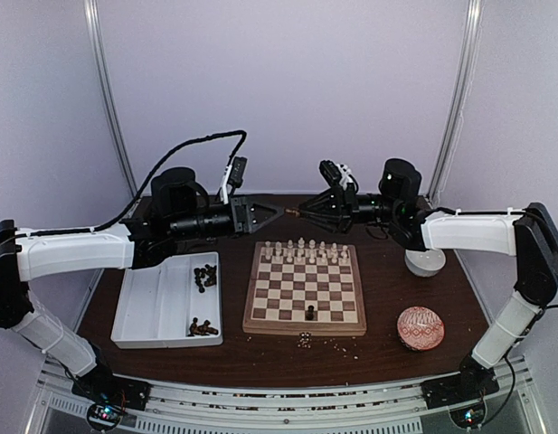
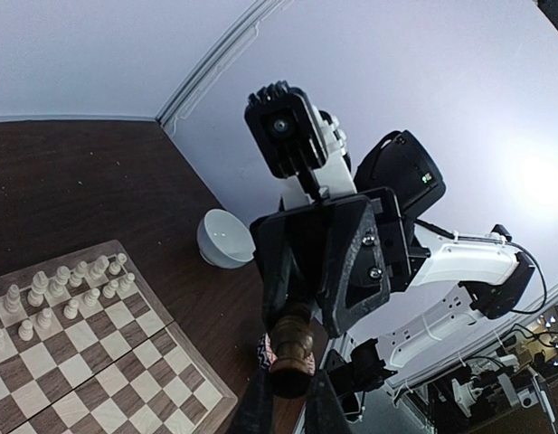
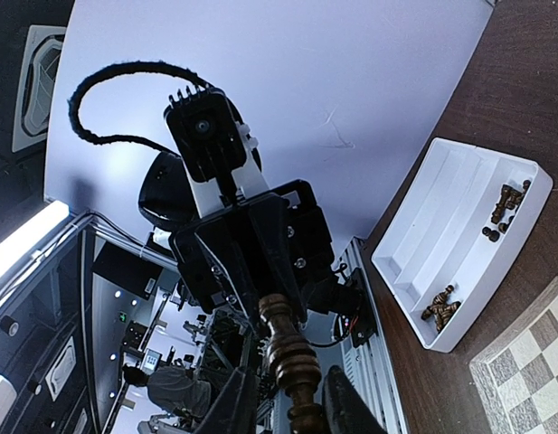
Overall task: Set up the chess pieces on the board
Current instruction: Pick up the pawn from the chess pile, then place the pawn at a7, then place the rook at h8, then pick up the pawn from the storage box.
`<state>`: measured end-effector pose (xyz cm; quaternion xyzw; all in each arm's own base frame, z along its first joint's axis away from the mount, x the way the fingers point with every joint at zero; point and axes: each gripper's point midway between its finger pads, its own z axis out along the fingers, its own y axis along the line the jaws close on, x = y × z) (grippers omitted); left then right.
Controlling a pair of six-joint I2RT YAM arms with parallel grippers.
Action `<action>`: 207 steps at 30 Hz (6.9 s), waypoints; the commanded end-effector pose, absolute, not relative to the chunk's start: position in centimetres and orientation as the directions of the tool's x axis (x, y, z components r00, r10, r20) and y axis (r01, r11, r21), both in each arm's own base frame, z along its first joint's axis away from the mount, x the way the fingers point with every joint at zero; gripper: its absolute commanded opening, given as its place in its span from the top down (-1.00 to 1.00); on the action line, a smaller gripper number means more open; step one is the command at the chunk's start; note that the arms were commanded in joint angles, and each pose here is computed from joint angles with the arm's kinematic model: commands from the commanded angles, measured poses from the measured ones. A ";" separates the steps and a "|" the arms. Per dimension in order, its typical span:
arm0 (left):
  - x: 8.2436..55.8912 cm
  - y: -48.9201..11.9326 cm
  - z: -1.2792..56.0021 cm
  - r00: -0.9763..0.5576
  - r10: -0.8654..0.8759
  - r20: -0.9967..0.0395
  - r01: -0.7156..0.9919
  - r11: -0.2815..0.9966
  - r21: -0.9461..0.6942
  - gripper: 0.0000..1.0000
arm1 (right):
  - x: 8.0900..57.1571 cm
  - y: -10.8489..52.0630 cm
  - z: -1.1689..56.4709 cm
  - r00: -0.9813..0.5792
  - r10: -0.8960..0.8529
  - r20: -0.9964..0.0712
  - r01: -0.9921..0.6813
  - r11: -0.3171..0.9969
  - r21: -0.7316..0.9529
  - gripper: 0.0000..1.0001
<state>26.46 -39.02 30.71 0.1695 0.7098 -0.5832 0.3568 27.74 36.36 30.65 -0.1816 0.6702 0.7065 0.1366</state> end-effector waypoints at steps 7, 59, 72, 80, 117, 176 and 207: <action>26.8 -39.1 30.7 -0.672 -0.191 -0.715 0.661 0.280 -0.696 0.97 | 26.9 35.9 31.9 -0.868 -0.028 -0.497 -0.494 -0.072 0.867 0.83; 26.0 -34.5 21.8 -0.709 0.061 -0.702 0.582 0.613 -0.534 0.95 | 24.6 25.5 6.0 -0.229 -0.973 -0.020 -0.970 0.230 -0.079 0.85; 26.0 -34.9 21.4 -0.716 0.076 -0.693 0.582 0.612 -0.535 0.95 | 25.8 24.9 4.7 -0.243 -0.970 0.021 -0.966 0.240 -0.095 0.77; 26.1 -35.1 21.4 -0.717 0.095 -0.690 0.589 0.611 -0.529 0.95 | 25.7 24.6 4.9 -0.239 -0.971 0.031 -0.967 0.235 -0.094 0.51; 22.1 -33.9 7.8 -0.678 0.666 -0.312 0.703 0.711 -0.009 0.95 | 27.0 20.0 17.4 -0.436 -0.522 -0.733 -0.849 0.509 0.143 0.09; 30.1 -19.2 10.2 -0.893 0.208 -0.400 0.244 0.969 -0.042 0.28 | 26.9 20.4 15.7 -0.462 -0.560 -0.687 -0.859 0.474 0.191 0.08; 32.2 -19.5 3.9 -0.929 0.271 -0.252 0.273 0.962 0.029 0.55 | 26.8 20.2 14.6 -0.473 -0.584 -0.660 -0.859 0.473 0.197 0.09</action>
